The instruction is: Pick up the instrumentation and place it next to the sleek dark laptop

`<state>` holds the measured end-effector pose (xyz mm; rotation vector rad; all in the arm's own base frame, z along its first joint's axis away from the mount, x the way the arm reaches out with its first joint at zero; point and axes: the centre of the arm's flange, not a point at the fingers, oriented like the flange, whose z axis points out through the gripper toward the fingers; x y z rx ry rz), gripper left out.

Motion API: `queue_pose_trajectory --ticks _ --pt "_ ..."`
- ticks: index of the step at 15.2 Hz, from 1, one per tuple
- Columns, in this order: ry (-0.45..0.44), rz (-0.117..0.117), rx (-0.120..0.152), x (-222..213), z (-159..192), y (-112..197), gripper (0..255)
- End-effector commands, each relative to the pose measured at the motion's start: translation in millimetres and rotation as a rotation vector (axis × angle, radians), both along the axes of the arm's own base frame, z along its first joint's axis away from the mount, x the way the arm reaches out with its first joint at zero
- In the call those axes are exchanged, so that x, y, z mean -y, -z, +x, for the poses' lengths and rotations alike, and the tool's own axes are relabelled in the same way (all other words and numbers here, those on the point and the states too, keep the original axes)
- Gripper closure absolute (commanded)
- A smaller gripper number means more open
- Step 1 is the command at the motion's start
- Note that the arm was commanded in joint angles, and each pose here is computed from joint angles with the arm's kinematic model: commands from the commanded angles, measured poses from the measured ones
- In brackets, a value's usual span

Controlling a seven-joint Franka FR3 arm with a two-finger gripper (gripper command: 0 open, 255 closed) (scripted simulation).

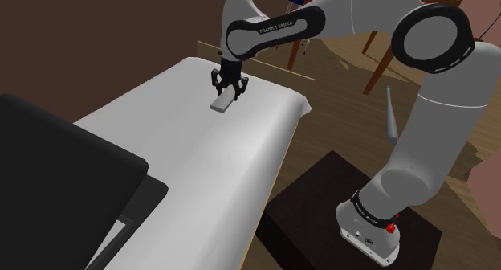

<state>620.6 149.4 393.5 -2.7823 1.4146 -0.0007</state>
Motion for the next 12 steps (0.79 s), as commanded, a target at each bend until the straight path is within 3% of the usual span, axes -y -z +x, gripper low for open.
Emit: queue_pose_trajectory --ticks 1,12 --pt "0.000 0.000 0.000 0 0 -11 255" --pt "0.000 0.000 0.000 0 0 -69 255"
